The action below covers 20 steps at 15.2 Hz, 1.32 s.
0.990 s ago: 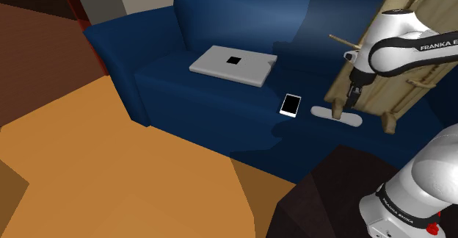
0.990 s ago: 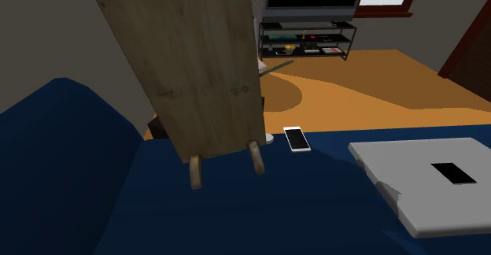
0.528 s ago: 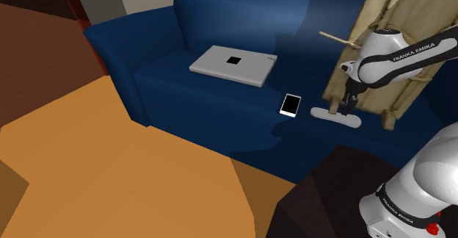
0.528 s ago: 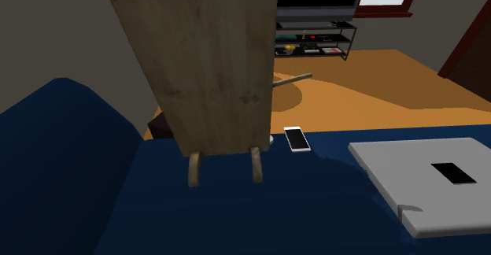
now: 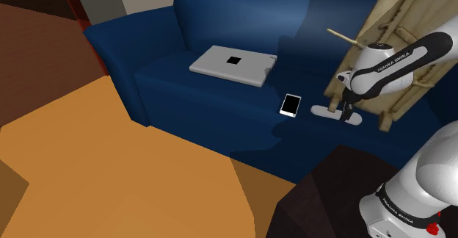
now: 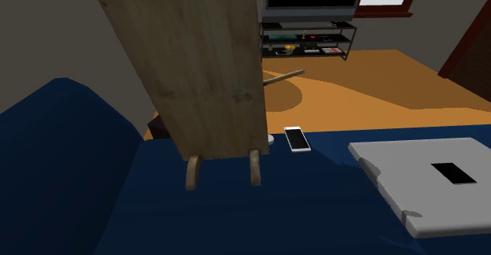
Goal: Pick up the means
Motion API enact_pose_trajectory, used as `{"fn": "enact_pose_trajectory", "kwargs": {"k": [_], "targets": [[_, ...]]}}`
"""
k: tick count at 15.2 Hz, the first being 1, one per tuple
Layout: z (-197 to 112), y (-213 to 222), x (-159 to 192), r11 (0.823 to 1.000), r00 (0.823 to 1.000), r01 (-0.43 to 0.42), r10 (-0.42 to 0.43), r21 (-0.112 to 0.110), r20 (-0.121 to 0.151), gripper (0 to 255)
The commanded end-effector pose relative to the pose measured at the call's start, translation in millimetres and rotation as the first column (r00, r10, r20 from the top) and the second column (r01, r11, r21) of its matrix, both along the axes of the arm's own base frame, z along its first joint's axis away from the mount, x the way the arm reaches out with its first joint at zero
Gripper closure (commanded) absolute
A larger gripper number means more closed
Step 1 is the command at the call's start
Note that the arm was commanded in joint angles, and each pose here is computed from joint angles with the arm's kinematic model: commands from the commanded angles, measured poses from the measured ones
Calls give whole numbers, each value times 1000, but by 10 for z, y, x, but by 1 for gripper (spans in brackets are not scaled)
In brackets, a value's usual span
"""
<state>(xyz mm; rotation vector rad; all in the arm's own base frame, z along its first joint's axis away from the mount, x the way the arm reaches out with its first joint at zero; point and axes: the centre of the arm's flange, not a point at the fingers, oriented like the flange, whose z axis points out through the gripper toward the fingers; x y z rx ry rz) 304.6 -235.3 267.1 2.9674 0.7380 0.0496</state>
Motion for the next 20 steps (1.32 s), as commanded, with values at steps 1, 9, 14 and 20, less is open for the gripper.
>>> {"fn": "enact_pose_trajectory", "kwargs": {"k": [1,9,14,20], "targets": [[-72,-10,-16,1000,1000,0,0,-1,1,0],[-68,-11,-19,1000,1000,0,0,-1,1,255],[34,-10,-16,1000,1000,0,0,-1,1,255],[351,-10,-16,1000,1000,0,0,-1,1,255]]}}
